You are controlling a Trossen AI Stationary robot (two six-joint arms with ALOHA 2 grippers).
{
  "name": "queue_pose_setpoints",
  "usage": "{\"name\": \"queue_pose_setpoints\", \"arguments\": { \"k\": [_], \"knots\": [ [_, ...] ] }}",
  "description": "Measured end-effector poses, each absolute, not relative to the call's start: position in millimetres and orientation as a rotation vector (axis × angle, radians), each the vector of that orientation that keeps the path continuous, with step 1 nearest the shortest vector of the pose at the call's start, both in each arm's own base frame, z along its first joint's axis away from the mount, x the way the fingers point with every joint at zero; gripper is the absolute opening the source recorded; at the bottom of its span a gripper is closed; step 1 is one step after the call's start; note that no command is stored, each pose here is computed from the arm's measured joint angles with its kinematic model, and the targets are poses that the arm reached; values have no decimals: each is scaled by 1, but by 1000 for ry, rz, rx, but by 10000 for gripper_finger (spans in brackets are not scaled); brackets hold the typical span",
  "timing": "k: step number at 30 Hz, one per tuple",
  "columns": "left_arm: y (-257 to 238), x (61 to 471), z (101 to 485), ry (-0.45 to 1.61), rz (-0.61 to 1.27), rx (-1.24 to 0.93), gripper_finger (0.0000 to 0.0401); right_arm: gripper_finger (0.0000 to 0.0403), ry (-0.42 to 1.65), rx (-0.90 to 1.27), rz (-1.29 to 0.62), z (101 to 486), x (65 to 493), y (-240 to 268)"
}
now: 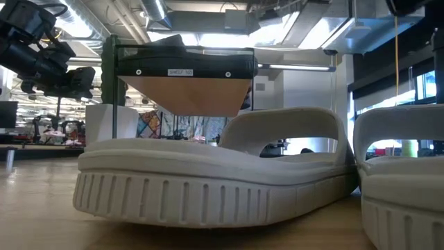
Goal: Pick and place slides into the shelf
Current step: Put the right gray slide under the shelf
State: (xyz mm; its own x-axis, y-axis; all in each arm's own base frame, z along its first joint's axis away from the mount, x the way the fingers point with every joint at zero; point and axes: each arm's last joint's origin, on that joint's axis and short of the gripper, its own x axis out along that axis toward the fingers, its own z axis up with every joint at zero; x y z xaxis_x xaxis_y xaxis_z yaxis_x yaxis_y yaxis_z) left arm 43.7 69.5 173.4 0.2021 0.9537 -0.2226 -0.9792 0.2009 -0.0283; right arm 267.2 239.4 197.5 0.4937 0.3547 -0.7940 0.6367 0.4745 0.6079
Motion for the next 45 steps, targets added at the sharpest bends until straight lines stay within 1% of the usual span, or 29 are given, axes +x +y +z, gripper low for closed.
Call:
{"name": "queue_pose_setpoints", "arguments": {
  "k": [5, 10, 15, 20, 24, 32, 41, 43, 45],
  "knots": [
    [69, 44, 173, 170, 1359, -176, 147, 241, 1141, 1082, -288, 187, 268, 234],
    [69, 44, 173, 170, 1359, -176, 147, 236, 1224, 1016, -379, 186, 263, 228],
    [69, 44, 173, 170, 1359, -176, 147, 204, 1313, 893, -530, 197, 254, 220],
    [69, 44, 173, 169, 1359, -176, 147, 173, 1311, 784, -657, 202, 249, 209],
    [69, 44, 173, 170, 1359, -176, 147, 160, 1324, 748, -708, 198, 247, 202],
    [69, 44, 173, 169, 1359, -176, 147, 155, 1367, 627, -880, 189, 239, 178],
    [69, 44, 173, 169, 1359, -177, 147, 155, 1238, 405, -1084, 195, 239, 147],
    [69, 44, 173, 169, 1359, -177, 147, 155, 1226, 383, -1112, 196, 240, 140],
    [69, 44, 173, 169, 1359, -177, 147, 155, 1256, 345, -1099, 196, 242, 136]
  ]
}}
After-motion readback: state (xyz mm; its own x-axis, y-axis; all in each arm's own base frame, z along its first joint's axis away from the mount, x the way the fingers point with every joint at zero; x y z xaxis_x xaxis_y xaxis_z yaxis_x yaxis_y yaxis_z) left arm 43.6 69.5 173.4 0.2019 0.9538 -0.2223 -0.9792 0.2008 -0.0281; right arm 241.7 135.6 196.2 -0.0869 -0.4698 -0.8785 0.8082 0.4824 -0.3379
